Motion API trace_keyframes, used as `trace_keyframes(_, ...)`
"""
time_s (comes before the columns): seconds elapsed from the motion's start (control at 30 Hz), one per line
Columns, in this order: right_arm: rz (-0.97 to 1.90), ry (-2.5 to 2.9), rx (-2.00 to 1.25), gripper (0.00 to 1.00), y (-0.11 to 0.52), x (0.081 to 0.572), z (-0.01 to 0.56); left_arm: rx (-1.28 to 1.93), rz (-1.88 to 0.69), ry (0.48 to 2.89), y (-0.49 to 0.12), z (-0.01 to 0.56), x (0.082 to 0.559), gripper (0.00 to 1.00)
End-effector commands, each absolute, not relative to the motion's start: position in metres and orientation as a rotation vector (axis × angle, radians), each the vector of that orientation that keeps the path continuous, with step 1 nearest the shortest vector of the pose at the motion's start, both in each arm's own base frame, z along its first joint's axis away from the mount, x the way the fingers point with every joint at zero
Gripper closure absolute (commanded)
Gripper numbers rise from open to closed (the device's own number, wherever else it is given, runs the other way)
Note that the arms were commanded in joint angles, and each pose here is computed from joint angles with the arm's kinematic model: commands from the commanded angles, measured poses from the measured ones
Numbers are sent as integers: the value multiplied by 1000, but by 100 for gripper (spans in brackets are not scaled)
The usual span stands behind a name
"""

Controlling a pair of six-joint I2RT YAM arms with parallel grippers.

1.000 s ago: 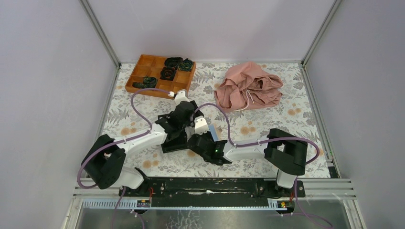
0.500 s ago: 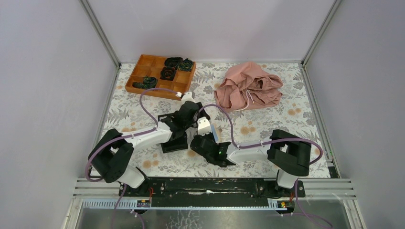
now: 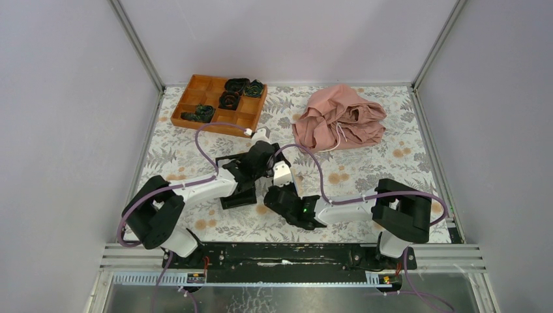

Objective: Put the credit cards into the card holder
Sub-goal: Open the card holder at the center of the board.

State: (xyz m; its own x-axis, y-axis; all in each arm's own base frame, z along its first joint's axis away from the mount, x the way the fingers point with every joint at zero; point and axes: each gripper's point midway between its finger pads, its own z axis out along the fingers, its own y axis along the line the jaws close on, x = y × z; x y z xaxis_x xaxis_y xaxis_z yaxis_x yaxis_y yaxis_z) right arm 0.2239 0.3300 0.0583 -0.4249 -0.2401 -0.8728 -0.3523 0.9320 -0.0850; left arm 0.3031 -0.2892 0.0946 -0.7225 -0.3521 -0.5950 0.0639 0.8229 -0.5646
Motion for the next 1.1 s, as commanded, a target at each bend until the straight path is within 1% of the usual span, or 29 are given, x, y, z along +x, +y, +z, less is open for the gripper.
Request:
trace_keyframes(0.0, 151, 2043, -426, 100, 325, 215, 61, -202, -560, 2408, -263, 53, 284, 47)
trace_keyframes(0.33, 145, 2044, -417, 100, 319, 214, 59, -180, -447, 2443, -244, 46, 275, 47)
trace_keyframes(0.7, 126, 2052, -399, 100, 313, 217, 57, -174, -442, 2450, -241, 49, 268, 47)
trace_keyframes(1.07, 186, 2110, -320, 100, 297, 227, 47, -177, -450, 2447, -241, 51, 257, 47)
